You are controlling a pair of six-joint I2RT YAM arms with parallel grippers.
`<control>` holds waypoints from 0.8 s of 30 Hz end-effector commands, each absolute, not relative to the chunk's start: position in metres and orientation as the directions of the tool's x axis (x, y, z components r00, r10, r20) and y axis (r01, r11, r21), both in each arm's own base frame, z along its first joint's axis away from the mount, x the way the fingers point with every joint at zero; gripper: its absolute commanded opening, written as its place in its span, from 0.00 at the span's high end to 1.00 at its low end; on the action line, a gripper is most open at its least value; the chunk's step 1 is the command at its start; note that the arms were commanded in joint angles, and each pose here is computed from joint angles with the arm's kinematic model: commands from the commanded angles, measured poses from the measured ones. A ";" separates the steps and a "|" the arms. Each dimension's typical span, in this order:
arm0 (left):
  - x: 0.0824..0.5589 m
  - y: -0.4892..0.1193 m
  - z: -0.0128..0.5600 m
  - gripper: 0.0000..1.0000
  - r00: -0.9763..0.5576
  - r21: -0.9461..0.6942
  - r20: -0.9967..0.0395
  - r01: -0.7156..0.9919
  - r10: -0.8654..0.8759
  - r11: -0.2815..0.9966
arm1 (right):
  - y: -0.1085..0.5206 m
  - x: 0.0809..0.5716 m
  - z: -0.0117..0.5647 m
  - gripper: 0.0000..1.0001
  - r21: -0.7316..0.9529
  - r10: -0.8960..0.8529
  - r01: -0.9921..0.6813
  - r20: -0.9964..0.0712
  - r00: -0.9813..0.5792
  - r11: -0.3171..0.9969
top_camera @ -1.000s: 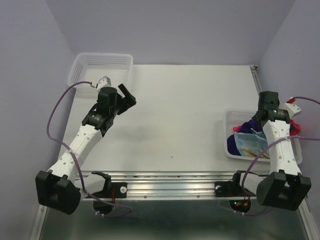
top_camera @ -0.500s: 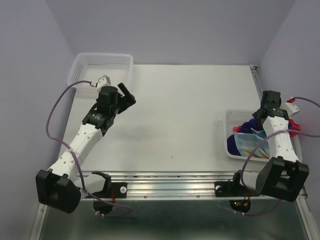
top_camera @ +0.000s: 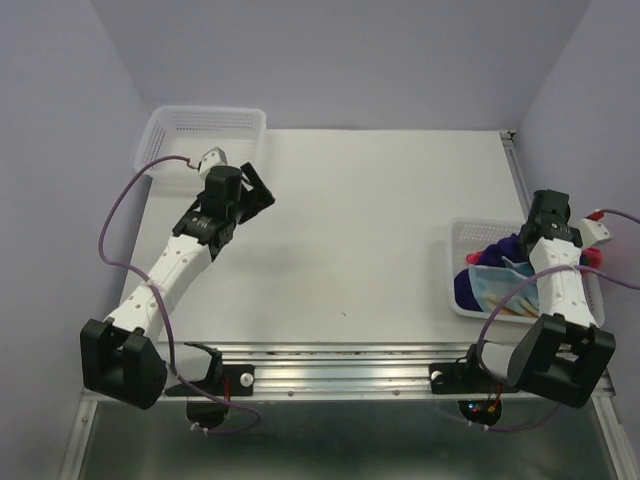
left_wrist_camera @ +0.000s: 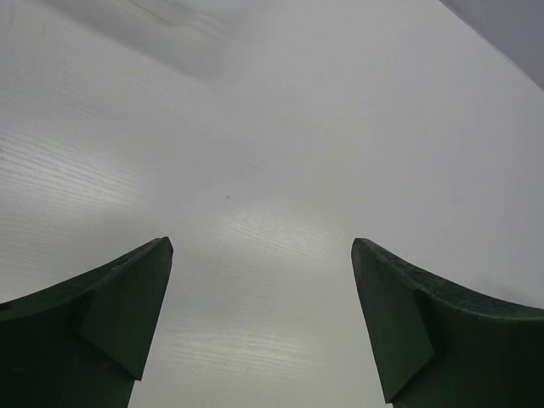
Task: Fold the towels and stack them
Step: Grab crumpled towel
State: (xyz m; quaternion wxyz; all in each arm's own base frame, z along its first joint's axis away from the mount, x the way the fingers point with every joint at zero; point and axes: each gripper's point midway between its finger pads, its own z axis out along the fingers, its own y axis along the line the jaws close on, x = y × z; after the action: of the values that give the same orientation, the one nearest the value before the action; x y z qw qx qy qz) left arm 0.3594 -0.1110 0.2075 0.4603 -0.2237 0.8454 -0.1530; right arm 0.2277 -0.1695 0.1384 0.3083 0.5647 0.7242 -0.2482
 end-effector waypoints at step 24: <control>0.347 -0.085 0.289 0.01 -0.280 -0.491 -0.797 -0.216 -0.536 0.844 | -0.156 0.240 0.352 0.99 0.364 0.496 0.766 -0.866 0.069 0.530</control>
State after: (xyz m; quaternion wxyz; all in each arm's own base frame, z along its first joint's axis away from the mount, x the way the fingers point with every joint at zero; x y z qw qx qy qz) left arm 0.3457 -0.0885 0.2586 0.5150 -0.2419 0.8104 -0.1394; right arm 0.2220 -0.1728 0.2881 0.4880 0.5346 0.6659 -0.1807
